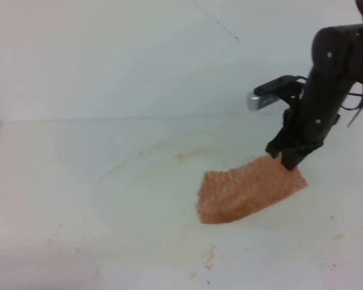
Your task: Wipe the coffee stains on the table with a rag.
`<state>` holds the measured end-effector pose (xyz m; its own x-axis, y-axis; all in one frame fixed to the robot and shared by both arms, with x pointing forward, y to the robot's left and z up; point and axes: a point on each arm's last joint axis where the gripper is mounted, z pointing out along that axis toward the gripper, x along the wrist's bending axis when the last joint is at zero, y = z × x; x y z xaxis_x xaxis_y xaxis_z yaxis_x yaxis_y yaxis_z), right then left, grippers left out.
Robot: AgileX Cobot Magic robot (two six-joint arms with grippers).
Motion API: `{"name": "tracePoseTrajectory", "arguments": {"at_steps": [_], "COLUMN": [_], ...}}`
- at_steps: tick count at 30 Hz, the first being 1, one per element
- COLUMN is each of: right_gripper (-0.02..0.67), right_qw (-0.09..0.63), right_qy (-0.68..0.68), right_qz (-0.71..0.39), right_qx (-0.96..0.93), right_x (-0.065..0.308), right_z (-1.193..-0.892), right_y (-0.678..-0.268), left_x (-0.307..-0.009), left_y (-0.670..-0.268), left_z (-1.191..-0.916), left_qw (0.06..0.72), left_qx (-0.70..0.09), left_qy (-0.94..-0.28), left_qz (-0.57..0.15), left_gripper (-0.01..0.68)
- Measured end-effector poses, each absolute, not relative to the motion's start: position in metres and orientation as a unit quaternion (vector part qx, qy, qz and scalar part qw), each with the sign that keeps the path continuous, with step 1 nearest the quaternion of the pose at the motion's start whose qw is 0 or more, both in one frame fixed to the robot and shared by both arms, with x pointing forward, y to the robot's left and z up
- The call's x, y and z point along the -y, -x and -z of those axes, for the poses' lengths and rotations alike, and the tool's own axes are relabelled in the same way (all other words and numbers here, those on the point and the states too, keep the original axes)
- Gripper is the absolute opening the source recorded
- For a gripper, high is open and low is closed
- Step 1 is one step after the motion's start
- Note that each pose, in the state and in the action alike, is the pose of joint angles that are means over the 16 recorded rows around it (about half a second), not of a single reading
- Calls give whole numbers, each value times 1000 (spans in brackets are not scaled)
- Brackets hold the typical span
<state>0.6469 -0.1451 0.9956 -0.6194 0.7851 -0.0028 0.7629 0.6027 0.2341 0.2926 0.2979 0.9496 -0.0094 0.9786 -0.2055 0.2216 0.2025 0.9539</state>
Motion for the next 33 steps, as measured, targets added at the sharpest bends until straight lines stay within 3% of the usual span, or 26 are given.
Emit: {"name": "tracePoseTrajectory", "arguments": {"at_steps": [11, 25, 29, 33], "right_gripper": [12, 16, 45, 125], "right_qw": [93, 102, 92, 86], "right_qy": [-465, -464, -462, -461], "right_qz": [-130, -188, -209, -227], "right_qx": [-871, -860, -857, -854], "right_x": [183, 182, 178, 175], "right_z": [-975, -974, -976, -977], "right_y": [-615, -599, -599, -599], "left_x": [-298, -298, -298, -298], "left_y": [-293, -293, -293, -293], "left_z": [-950, -950, -950, -950], "left_qw": [494, 494, 494, 494], "left_qx": [-598, -598, -598, -598], "left_qy": [-502, -502, -502, -502], "left_qz": [-383, -383, -383, -383], "left_gripper": [1, 1, 1, 1]}}
